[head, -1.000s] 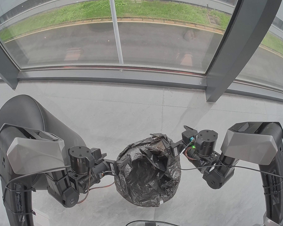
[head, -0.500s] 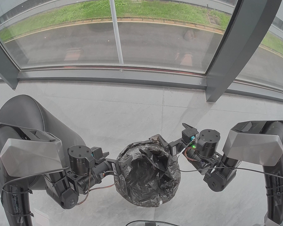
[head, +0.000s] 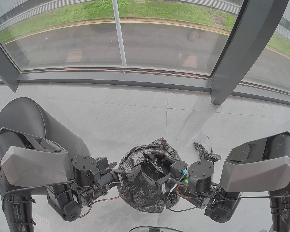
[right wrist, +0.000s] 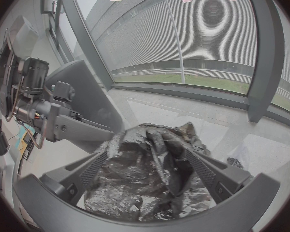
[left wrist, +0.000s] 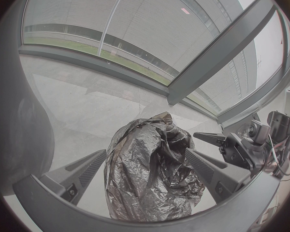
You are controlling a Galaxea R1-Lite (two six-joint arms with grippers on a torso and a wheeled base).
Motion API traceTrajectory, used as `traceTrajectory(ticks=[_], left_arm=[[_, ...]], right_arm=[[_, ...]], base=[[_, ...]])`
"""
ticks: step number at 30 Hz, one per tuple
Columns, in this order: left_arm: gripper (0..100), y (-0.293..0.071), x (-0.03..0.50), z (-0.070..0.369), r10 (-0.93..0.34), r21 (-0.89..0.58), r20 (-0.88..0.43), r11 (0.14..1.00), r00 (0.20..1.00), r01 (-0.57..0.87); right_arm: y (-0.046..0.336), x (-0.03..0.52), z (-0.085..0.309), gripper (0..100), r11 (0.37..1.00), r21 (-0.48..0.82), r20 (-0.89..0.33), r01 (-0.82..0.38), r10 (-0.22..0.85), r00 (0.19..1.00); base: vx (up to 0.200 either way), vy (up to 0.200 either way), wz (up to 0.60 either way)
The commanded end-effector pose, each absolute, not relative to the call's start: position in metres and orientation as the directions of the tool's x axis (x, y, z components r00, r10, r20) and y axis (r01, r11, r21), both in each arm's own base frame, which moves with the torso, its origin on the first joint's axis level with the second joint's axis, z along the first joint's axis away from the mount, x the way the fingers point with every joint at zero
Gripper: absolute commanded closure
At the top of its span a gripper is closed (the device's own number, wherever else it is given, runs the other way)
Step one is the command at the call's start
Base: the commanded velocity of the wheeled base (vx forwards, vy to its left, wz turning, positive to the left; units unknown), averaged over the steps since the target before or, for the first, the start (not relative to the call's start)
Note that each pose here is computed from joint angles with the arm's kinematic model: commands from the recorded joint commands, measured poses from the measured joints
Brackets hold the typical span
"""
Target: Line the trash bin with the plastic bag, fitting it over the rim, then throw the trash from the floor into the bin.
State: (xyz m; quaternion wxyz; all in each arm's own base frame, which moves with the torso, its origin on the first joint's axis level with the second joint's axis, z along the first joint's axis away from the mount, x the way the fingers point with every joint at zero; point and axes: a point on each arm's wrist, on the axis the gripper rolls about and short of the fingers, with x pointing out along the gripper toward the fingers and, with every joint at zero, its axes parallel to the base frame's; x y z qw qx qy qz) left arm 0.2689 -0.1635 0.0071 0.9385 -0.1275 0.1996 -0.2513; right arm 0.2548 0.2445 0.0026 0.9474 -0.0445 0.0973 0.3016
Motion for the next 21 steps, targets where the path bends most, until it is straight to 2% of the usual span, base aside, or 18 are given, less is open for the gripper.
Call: traceTrajectory(ticks=[1,5,9,21], left_arm=[[0,-0.164,0.265,0.014,-0.534,-0.362,-0.294,0.83,0.793,0.424],[0,-0.165,0.266,0.016,-0.538,-0.367,-0.284,0.826,0.794,0.428],[0,-0.165,0.266,0.011,-0.536,-0.365,-0.3,0.828,0.789,0.425],[0,-0.167,0.272,-0.004,-0.528,-0.361,-0.331,0.837,0.783,0.412]], right_arm=[[0.259,0.248,0.008,0,0.786,-0.037,-0.17,-0.617,0.603,0.779],[0.271,0.262,-0.009,0,0.788,-0.051,-0.163,-0.613,0.599,0.784],[0.27,0.289,-0.02,0,0.815,-0.07,-0.164,-0.575,0.559,0.813],[0.273,0.304,-0.037,0,0.826,-0.073,-0.188,-0.56,0.54,0.821]], base=[[0.0,0.0,0.0],[0.0,0.0,0.0],[0.0,0.0,0.0],[0.0,0.0,0.0]])
